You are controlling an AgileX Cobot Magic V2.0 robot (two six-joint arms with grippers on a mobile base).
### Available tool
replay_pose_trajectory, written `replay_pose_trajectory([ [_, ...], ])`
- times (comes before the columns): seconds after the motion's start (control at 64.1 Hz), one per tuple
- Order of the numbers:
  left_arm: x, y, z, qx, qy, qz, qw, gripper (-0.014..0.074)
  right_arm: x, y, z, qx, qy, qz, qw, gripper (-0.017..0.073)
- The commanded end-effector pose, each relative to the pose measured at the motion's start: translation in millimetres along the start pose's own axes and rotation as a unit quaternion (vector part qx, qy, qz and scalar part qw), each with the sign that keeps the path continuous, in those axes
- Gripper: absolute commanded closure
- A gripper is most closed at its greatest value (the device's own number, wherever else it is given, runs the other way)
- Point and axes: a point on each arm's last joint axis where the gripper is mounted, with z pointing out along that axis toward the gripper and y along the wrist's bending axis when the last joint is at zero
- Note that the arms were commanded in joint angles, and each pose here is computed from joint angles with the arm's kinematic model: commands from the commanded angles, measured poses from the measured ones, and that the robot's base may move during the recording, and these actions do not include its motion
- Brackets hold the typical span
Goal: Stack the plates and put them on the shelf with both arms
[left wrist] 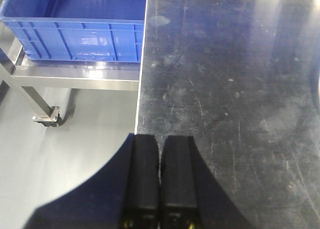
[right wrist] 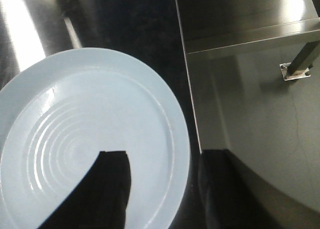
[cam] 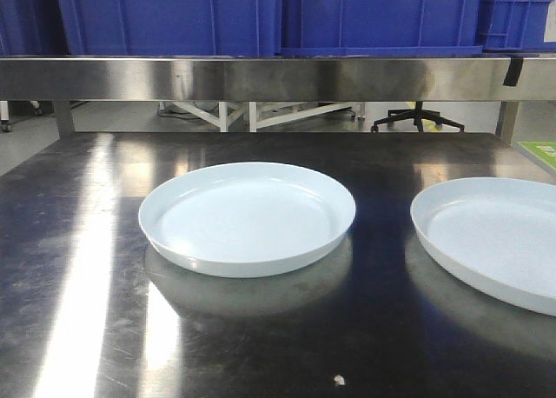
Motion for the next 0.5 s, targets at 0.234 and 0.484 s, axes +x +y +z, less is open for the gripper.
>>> replay_pose_trajectory([
  [0.234, -15.8, -0.3, -4.5, 0.003, -0.055, -0.002, 0.998, 0.0507, -17.6, 3.0, 7.0, -0.005, -0.039, -0.005, 0.999, 0.0123],
  [0.484, -15.8, -0.3, -4.5, 0.003, -0.055, -0.002, 0.998, 0.0507, -33.0, 6.5, 35.9, -0.001, -0.023, -0.006, 1.000, 0.0123],
])
